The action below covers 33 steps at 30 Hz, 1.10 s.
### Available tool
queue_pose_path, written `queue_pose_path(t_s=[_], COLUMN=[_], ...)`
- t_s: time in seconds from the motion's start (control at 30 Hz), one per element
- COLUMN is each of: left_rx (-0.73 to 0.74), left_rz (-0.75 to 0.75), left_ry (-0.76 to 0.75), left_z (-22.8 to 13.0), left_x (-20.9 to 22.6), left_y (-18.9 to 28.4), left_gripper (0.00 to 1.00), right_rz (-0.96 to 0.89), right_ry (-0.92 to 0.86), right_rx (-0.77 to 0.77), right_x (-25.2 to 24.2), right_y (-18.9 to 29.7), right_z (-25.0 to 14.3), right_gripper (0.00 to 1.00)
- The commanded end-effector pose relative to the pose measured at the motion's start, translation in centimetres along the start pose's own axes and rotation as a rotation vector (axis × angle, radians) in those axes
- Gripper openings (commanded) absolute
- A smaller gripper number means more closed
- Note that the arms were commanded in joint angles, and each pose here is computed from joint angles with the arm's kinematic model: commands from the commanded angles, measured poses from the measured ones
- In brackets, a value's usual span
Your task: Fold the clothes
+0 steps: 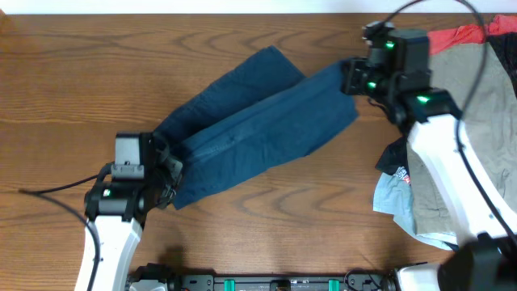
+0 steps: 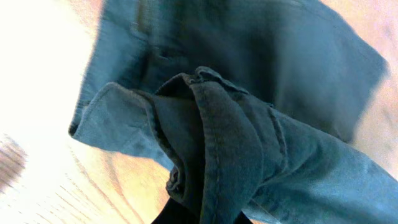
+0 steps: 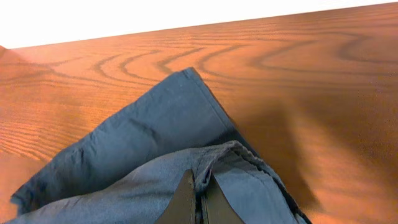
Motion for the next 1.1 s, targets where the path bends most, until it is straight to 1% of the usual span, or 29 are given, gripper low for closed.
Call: queue_pose_path(t_s=[0.0,0.1,0.17,0.2,0.23,0.27,0.3,0.33,0.37,0.4,0.43,0.5,0.53,0.7,0.77,0.87,0.9,0.97,1.0,1.07], left_rx=[-0.163,-0.187,-0.198,-0.203,-0.209,-0.214,-0.217,-0.214,-0.204,-0.191,-0.176,-0.148,-0.136,-0.09,-0.086,-0.091,-0.083,-0.05,-0.044,-0.055], left_rz=[0.152,0.187,0.19,0.189,0.189,0.191,0.198,0.206,0.212,0.219,0.224,0.236,0.243,0.293,0.293,0.258,0.238,0.181,0.166,0.147], left_ry=[0.093,0.113,0.132,0.145,0.157,0.178,0.209,0.235,0.257,0.276,0.28,0.245,0.223,0.107,0.076,0.018,0.0,-0.036,-0.041,-0.035], left_z=[2.0,2.6,3.2,3.6,4.0,4.5,4.9,5.3,5.6,5.9,6.0,6.3,6.3,6.1,6.1,6.4,6.4,6.4,6.5,6.9], left_x=[1.2,1.0,0.8,0.8,0.8,0.8,1.0,1.3,1.6,1.9,2.1,2.5,2.6,3.4,3.4,2.8,2.6,2.0,1.9,1.9], left_y=[-1.3,-2.6,-3.5,-3.9,-4.2,-4.5,-4.8,-5.0,-5.2,-5.4,-5.5,-5.8,-5.9,-5.8,-5.8,-5.9,-5.9,-6.0,-5.9,-5.3], left_gripper=[0.06,0.07,0.13,0.16,0.17,0.27,0.36,0.43,0.49,0.53,0.55,0.56,0.59,0.82,0.86,0.86,0.86,0.86,0.86,0.86], right_rz=[-0.07,-0.023,0.009,0.024,0.04,0.051,0.058,0.059,0.057,0.048,0.039,0.021,0.01,-0.056,-0.078,-0.077,-0.055,0.03,0.067,0.105], right_ry=[0.036,0.065,0.084,0.09,0.1,0.107,0.111,0.111,0.112,0.109,0.111,0.127,0.137,0.112,0.097,0.114,0.137,0.183,0.193,0.19], right_rx=[-0.061,-0.087,-0.115,-0.131,-0.148,-0.156,-0.159,-0.152,-0.14,-0.115,-0.09,-0.045,-0.016,0.132,0.179,0.227,0.245,0.272,0.277,0.276], right_x=[-0.4,0.6,1.4,1.7,2.1,2.3,2.5,2.5,2.4,2.3,2.1,1.7,1.5,-0.4,-1.0,-1.1,-0.8,0.0,0.4,0.8], right_y=[-2.6,-5.9,-8.2,-9.1,-10.1,-10.9,-11.6,-12.1,-12.3,-12.4,-12.5,-12.4,-12.3,-11.4,-10.9,-10.3,-10.3,-10.2,-10.1,-10.1], right_z=[1.0,0.6,0.2,0.1,-0.1,-0.4,-0.7,-1.0,-1.3,-1.8,-2.2,-2.8,-3.2,-5.1,-5.6,-6.2,-6.5,-6.8,-6.9,-6.9], right_gripper=[0.01,0.01,0.01,0.09,0.15,0.23,0.44,0.71,0.84,0.95,0.99,0.99,0.99,0.99,0.99,0.99,0.97,0.8,0.73,0.72])
Point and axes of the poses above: each gripper's point midway between its finger pads, its own y axis back along the fingers, its own x axis along the line the jaws close on, z = x × y, the point moved 8 cm from there along y, back along the fingers, and after that the axes turned 1 degree about -y, right-handed, at the moved point
